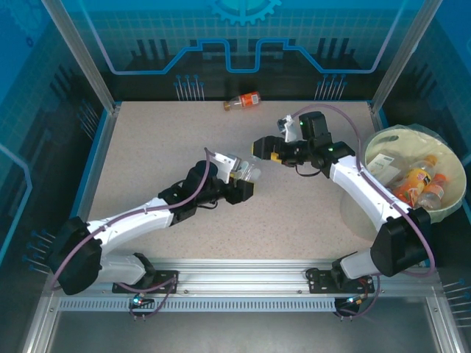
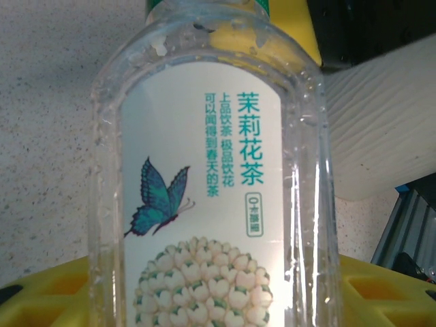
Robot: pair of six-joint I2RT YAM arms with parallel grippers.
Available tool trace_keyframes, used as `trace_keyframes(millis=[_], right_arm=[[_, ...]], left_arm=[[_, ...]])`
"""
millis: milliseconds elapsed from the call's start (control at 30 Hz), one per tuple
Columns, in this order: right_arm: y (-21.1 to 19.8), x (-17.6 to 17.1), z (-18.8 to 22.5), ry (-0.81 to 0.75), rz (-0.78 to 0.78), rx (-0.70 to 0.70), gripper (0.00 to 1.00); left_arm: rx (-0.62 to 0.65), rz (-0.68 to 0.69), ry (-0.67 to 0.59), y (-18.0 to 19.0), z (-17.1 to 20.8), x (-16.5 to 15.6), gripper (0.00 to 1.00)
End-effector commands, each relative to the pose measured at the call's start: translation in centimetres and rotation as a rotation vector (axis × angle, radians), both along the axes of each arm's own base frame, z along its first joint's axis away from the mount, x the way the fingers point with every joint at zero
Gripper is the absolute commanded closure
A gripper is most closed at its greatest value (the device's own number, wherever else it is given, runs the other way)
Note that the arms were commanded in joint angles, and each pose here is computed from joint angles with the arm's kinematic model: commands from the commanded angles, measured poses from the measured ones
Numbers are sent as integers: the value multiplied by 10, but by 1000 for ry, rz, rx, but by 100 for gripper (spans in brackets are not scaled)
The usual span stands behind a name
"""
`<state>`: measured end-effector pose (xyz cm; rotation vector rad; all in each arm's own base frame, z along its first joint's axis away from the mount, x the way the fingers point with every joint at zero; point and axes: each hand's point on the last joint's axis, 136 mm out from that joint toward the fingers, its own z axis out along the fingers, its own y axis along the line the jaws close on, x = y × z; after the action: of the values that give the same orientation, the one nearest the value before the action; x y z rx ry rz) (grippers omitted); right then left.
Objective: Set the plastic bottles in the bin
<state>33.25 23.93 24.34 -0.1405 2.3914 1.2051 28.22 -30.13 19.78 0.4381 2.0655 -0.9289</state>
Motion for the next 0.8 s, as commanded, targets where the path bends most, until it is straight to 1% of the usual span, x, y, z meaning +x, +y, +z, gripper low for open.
trace_keyframes(millis=[0,133,267,500,600,667,733,767], right_arm=[[14,-16,1,51,84,27,3],[19,-23,-8,94,112,22,8],[27,-25,-6,107,145,60,15],[30,-26,-1,88,158,67,34],[27,-25,0,67,139,55,42],[22,-23,0,45,113,33,45],[17,-20,4,10,83,8,47],[13,-18,7,-11,64,-10,49]], left_arm=[[-34,-20,-109,-12,29,10,50],[-36,-25,-134,-15,32,13,50],[-47,-58,-149,-22,33,11,49],[-29,-70,-147,-27,27,12,48],[-32,-76,-146,-28,28,11,47],[-41,-78,-148,-29,30,11,43],[-48,-74,-141,-29,31,11,30],[-54,-72,-140,-29,34,12,22]])
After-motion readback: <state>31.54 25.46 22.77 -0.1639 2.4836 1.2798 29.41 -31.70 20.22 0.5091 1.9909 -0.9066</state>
